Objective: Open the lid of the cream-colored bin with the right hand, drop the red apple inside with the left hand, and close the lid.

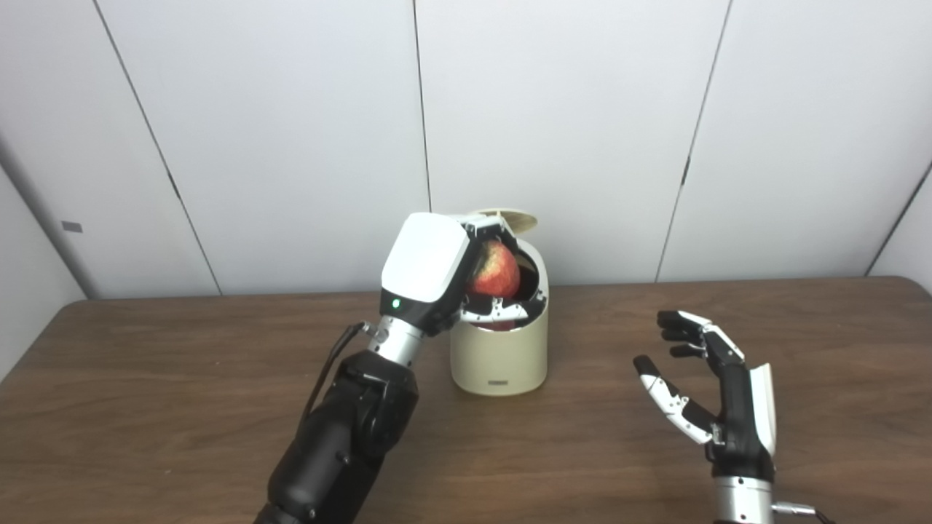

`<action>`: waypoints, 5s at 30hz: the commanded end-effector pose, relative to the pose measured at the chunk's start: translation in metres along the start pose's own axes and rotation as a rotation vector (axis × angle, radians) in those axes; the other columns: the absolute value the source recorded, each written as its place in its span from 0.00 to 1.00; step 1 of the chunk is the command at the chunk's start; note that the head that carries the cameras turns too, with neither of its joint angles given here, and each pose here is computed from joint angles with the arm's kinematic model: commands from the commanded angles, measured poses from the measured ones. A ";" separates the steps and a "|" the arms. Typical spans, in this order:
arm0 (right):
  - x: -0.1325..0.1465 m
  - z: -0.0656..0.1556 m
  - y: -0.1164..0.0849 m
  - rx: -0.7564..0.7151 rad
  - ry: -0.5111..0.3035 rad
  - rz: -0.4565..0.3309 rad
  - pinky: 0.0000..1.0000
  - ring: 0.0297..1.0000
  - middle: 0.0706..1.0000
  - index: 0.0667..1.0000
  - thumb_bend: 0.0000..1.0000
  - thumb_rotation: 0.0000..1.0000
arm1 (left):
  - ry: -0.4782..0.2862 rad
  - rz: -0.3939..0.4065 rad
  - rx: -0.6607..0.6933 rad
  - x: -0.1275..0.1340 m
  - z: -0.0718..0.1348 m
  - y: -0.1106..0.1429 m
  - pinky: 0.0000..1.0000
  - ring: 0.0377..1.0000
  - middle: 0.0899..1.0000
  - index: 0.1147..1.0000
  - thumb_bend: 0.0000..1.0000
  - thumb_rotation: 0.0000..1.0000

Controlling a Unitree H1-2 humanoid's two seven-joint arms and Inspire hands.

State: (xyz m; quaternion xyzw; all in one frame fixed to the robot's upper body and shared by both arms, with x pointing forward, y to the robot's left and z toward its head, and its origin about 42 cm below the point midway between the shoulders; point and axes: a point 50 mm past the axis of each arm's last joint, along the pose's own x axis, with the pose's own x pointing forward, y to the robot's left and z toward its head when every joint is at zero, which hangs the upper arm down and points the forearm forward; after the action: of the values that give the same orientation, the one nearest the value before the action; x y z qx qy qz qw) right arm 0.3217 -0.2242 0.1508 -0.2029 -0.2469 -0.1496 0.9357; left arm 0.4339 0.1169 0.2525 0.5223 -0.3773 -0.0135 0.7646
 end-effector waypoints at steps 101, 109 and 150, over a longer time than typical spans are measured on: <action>0.007 0.010 0.004 0.023 -0.046 -0.004 0.57 0.65 0.66 0.65 0.31 0.42 | -0.165 0.347 -0.255 -0.039 0.010 0.038 0.39 0.47 0.45 0.43 0.51 0.00; 0.007 0.006 0.003 0.043 -0.097 -0.001 0.59 0.67 0.67 0.66 0.33 0.50 | -0.132 0.432 -0.410 -0.073 0.012 0.057 0.44 0.50 0.51 0.43 0.49 0.08; 0.131 0.183 -0.019 -0.411 -0.462 0.386 0.91 0.98 0.96 0.97 0.81 0.94 | 0.538 0.312 -0.982 -0.179 -0.063 -0.019 0.69 0.75 0.76 0.76 0.31 0.76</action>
State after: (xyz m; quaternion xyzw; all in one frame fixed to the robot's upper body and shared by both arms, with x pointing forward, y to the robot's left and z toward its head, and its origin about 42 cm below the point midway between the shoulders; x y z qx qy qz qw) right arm 0.3507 -0.1857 0.3465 -0.4543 -0.3460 0.0439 0.8197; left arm 0.3488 0.2252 0.1284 0.0239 -0.1871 0.0581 0.9803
